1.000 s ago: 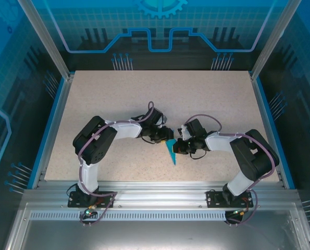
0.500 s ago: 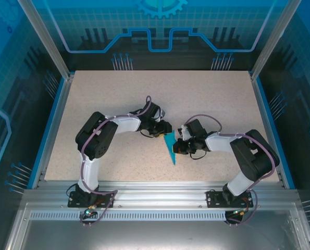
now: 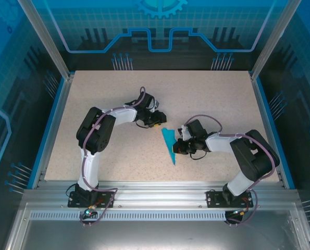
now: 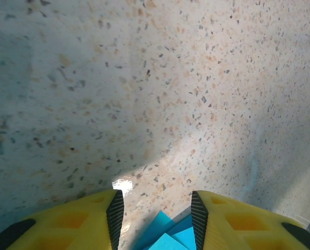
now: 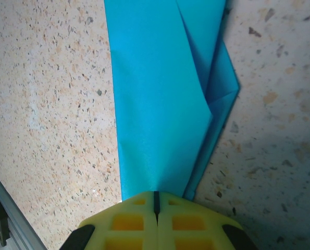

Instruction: Fold a paper plane with a square sheet of paper (pick it up from the middle)

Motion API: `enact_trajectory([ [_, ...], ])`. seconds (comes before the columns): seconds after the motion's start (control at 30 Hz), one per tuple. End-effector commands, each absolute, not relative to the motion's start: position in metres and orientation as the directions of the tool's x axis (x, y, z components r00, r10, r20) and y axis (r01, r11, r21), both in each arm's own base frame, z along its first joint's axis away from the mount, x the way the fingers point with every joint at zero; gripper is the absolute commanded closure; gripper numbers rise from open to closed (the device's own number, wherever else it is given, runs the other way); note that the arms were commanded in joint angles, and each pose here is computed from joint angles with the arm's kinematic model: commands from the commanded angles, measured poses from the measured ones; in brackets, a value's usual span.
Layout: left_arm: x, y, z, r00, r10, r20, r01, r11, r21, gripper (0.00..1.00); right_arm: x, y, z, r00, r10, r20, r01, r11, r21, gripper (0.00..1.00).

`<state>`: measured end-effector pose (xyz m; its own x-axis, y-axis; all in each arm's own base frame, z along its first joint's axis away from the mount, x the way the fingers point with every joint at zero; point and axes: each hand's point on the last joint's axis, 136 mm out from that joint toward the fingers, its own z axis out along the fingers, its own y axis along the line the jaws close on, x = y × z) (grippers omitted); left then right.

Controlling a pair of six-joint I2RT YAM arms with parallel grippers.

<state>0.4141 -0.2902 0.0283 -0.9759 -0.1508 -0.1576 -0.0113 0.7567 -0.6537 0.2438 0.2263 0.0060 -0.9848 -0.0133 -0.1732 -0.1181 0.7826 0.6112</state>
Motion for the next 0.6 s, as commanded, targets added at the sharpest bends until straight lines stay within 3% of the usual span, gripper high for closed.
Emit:
enact_trajectory([
  [0.0, 0.408, -0.295, 0.066, -0.972, -0.138, -0.19, 0.031, 0.726, -0.687, 0.56, 0.195, 0.18, -0.05, -0.999, -0.002, 0.033, 0.013, 0.902, 0.432, 1.0],
  [0.23, 0.365, -0.311, 0.099, -0.968, -0.108, -0.224, 0.091, 0.687, -0.721, 0.59, 0.201, 0.187, -0.045, -1.0, 0.004, 0.022, 0.014, 0.888, 0.459, 1.0],
  [0.57, 0.34, -0.344, 0.042, -0.993, -0.051, -0.11, 0.045, 0.687, -0.725, 0.68, 0.205, 0.19, -0.042, -1.0, 0.007, 0.011, 0.011, 0.882, 0.471, 1.0],
])
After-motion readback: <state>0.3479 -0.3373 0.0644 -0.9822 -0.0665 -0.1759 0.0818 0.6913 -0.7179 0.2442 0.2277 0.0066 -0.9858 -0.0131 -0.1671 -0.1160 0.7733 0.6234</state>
